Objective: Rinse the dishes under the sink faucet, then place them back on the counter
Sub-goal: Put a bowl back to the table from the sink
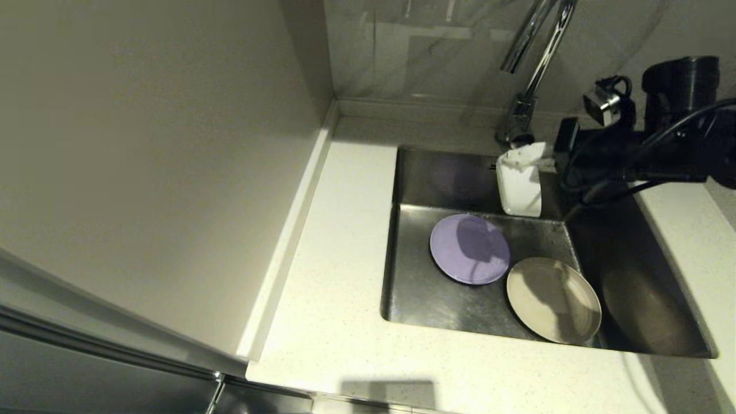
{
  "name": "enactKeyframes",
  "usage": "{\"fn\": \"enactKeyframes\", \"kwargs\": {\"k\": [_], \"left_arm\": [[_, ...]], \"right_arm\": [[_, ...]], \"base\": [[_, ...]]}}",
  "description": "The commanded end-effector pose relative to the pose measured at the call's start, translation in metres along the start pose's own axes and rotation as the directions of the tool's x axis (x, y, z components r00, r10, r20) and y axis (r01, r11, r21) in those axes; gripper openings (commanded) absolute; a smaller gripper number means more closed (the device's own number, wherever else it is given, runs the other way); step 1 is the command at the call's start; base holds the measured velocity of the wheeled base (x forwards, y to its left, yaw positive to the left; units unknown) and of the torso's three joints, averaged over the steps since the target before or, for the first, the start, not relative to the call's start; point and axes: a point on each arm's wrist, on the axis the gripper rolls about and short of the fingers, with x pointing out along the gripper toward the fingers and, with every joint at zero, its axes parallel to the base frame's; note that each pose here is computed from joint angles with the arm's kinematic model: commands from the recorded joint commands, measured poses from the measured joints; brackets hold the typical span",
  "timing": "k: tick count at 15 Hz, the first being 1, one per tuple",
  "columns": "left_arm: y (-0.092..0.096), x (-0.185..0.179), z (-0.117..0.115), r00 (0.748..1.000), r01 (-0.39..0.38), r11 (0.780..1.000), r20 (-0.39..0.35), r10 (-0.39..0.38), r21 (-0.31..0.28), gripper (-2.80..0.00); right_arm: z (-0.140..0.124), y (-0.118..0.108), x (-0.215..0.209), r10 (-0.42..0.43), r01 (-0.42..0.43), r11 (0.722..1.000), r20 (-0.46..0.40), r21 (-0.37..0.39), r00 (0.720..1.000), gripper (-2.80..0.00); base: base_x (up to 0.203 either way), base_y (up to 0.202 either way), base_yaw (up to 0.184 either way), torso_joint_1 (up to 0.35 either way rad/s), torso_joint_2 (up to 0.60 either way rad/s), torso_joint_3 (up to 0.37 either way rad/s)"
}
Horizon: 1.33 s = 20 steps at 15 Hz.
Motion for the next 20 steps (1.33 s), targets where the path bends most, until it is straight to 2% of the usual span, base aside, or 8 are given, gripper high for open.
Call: {"fn": "enactKeyframes", "kwargs": {"k": [1,6,9,12,15,17,18,20], "left_arm": [[0.0,0.0,0.0,1.0,-0.001,1.0,0.002,0.001,-0.001,-2.8],[0.0,0.0,0.0,1.0,-0.001,1.0,0.002,0.001,-0.001,-2.8],[0.0,0.0,0.0,1.0,-0.001,1.0,0.002,0.001,-0.001,-2.8],[0.0,0.0,0.0,1.0,-0.001,1.0,0.002,0.001,-0.001,-2.8],[0.0,0.0,0.0,1.0,-0.001,1.0,0.002,0.001,-0.001,-2.8],[0.0,0.0,0.0,1.0,-0.001,1.0,0.002,0.001,-0.001,-2.8],[0.0,0.0,0.0,1.0,-0.001,1.0,0.002,0.001,-0.001,-2.8],[0.0,0.0,0.0,1.0,-0.001,1.0,0.002,0.001,-0.001,-2.8]], "right_arm": [[0.017,0.034,-0.018,0.113,-0.119,0.934,0.038,0.337,0.993,-2.8],[0.044,0.048,-0.041,0.193,-0.199,0.61,0.099,0.767,0.976,-2.8],[0.021,0.011,-0.032,0.134,-0.127,0.556,0.062,0.821,0.989,-2.8],[0.027,0.011,-0.044,0.18,-0.222,0.628,0.138,0.746,0.974,-2.8],[0.026,0.019,-0.055,0.251,-0.268,0.751,0.115,0.603,0.961,-2.8],[0.002,0.001,-0.056,0.215,-0.22,0.914,0.052,0.341,0.975,-2.8],[-0.011,-0.01,-0.059,0.183,-0.184,0.968,0.025,0.172,0.983,-2.8],[-0.031,-0.03,-0.07,0.066,-0.068,0.987,-0.023,-0.143,0.998,-2.8]], "base": [[0.0,0.0,0.0,0.0,0.0,0.0],[0.0,0.0,0.0,0.0,0.0,0.0],[0.0,0.0,0.0,0.0,0.0,0.0],[0.0,0.0,0.0,0.0,0.0,0.0],[0.0,0.0,0.0,0.0,0.0,0.0],[0.0,0.0,0.0,0.0,0.0,0.0],[0.0,0.0,0.0,0.0,0.0,0.0],[0.0,0.0,0.0,0.0,0.0,0.0]]}}
